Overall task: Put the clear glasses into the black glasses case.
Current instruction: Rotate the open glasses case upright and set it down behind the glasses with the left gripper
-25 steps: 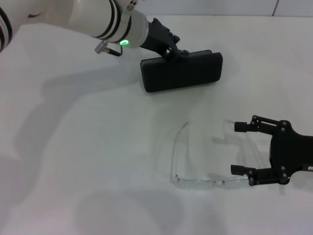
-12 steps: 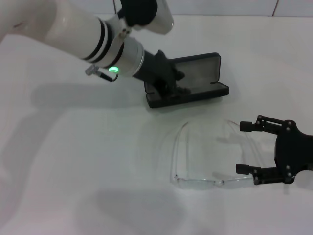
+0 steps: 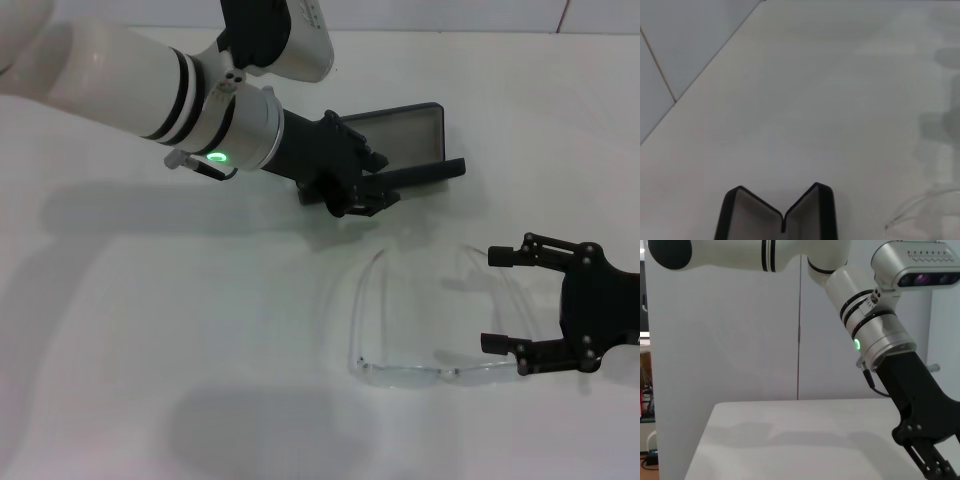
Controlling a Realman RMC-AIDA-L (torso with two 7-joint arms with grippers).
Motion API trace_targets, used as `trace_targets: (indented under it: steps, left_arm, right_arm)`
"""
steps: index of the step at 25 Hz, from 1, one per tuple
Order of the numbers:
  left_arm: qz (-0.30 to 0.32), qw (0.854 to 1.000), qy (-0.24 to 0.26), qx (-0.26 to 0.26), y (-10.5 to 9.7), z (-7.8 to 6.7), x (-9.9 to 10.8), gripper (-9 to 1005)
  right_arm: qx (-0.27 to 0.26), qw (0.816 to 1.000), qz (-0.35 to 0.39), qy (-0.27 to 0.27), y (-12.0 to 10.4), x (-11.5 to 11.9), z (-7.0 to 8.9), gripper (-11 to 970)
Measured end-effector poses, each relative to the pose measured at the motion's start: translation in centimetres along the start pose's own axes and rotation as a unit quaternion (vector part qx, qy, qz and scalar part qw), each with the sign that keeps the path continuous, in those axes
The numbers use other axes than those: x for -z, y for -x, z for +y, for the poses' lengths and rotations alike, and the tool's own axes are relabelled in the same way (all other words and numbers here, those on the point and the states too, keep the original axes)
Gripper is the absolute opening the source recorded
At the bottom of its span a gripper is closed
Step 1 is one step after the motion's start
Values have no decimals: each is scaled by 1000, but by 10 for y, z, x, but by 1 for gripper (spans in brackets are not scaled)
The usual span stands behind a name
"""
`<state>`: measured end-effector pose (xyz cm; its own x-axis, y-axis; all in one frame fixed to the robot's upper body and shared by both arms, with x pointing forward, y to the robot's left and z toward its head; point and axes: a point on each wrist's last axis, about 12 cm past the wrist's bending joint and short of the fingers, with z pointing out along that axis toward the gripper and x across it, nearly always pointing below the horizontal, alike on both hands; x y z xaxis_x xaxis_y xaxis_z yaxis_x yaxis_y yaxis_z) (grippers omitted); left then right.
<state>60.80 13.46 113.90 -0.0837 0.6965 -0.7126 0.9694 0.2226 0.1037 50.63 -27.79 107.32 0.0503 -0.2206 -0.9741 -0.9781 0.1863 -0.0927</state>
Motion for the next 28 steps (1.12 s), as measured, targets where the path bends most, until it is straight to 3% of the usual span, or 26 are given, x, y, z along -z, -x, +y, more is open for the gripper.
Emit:
trace_targets:
  steps: [6,11,16,23,28]
  left_arm:
    - [-12,1000,14,10,4,2,-2,430]
    - [-47,995,80,40,7,17,-6,431]
    - [-23,994,101,38,3,21,-22,431]
    - [27,998,59,-19,0,1,-41,432]
    - [28,998,36,-40,-3,-13,-38,433]
  right_arm:
    - [2,1000,4,3,0,-2,0,768]
    - [3,1000,4,3,0,-3,0,765]
    - [0,1000,4,3,-2,-2,2,762]
    - [-5,1000,4,0,-4,-1,4,757]
    - [-6,1000,4,-1,-4,0,4,753]
